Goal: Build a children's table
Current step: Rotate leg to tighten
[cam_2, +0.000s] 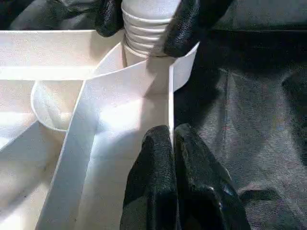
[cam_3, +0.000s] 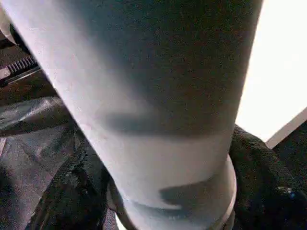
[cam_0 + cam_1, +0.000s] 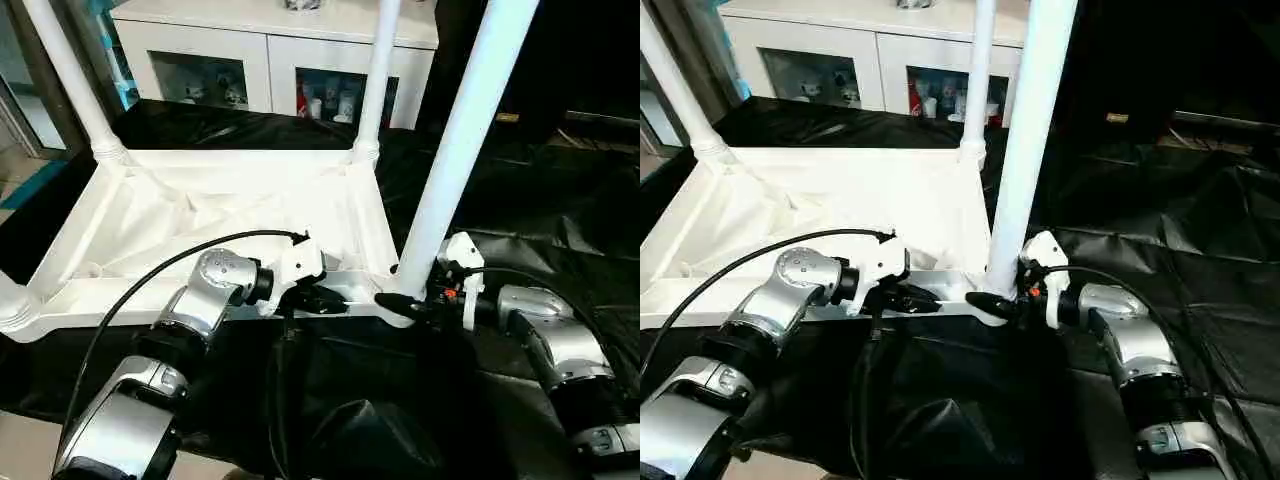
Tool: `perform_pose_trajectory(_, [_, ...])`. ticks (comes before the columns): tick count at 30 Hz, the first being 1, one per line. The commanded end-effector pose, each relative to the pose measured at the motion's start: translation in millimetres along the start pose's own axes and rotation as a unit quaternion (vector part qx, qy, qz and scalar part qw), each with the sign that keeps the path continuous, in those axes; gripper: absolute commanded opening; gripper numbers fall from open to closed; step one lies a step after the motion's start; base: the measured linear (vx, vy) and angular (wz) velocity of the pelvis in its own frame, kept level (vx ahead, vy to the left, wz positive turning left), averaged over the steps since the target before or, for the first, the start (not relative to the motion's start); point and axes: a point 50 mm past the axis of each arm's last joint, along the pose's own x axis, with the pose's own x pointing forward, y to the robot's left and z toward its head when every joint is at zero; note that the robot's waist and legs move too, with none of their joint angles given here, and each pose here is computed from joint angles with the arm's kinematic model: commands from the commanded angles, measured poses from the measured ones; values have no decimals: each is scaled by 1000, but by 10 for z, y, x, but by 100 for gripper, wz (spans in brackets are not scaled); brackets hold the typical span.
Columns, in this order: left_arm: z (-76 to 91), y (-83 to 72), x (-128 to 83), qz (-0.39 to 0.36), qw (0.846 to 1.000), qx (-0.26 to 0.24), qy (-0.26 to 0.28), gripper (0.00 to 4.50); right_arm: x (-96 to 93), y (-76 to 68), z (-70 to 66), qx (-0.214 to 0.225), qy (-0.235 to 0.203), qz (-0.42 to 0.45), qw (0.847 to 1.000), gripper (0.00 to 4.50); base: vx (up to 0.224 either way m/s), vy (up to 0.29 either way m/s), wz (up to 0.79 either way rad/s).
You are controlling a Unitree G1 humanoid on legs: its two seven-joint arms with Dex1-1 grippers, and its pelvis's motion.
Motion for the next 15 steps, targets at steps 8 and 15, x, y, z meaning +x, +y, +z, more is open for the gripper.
perform_pose_trajectory(8, [23, 11, 103, 35, 999, -9, -14, 0, 143, 50, -78, 22, -7, -29, 999, 276, 0, 0, 0])
perform_pose_trajectory(15, [151, 244, 332, 191, 980, -53, -2, 0, 353, -180, -222, 143, -52, -280, 948, 275, 0, 0, 0])
